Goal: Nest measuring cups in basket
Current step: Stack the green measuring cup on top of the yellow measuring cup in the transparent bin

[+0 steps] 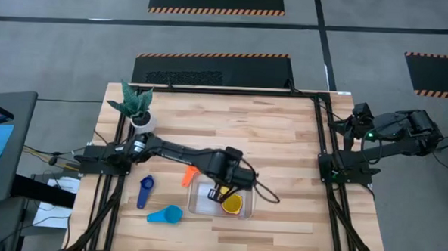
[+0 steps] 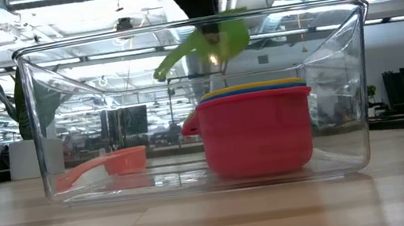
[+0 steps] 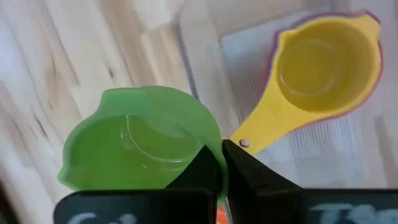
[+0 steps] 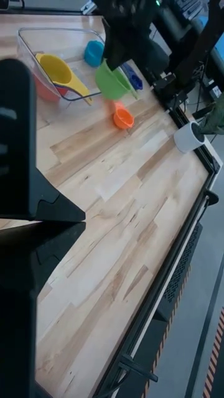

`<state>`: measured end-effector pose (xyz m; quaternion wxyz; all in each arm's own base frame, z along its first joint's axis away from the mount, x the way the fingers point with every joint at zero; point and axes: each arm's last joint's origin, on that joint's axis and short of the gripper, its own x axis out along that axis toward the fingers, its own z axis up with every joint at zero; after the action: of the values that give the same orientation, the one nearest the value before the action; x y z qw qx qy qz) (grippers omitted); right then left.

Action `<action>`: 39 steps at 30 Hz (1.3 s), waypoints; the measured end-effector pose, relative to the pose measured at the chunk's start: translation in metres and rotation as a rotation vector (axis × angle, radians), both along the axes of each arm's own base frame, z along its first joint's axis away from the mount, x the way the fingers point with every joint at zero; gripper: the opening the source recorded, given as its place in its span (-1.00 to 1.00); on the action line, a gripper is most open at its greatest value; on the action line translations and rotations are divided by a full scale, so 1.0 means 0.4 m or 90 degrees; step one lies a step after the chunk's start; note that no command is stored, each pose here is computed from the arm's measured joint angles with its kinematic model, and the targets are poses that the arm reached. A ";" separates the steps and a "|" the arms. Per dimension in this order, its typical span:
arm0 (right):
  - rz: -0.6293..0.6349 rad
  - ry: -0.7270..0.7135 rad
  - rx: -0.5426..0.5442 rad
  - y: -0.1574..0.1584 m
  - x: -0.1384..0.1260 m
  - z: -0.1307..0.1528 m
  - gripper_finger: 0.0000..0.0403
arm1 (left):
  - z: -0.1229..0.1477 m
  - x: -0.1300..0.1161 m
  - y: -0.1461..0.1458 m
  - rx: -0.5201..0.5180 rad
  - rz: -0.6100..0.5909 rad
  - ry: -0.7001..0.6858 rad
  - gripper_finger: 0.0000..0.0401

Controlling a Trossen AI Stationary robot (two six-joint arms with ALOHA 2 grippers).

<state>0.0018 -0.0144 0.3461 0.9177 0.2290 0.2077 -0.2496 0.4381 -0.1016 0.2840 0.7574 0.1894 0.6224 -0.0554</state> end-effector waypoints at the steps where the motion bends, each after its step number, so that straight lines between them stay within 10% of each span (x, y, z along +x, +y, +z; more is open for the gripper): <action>1: 0.000 0.000 0.000 0.000 0.000 0.000 -0.87 | 0.000 -0.003 -0.011 0.007 -0.029 0.004 -1.00; 15: 0.000 0.023 -0.005 -0.001 -0.005 -0.007 -0.87 | -0.015 -0.025 -0.131 -0.106 -0.277 0.023 -1.00; 39: 0.000 0.034 -0.007 -0.001 -0.007 -0.010 -0.87 | -0.110 -0.011 -0.162 -0.072 -0.340 0.012 -1.00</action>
<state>-0.0012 -0.0149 0.3421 0.9131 0.2172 0.2307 -0.2565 0.4337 -0.1663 0.2399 0.7198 0.3035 0.5532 -0.2896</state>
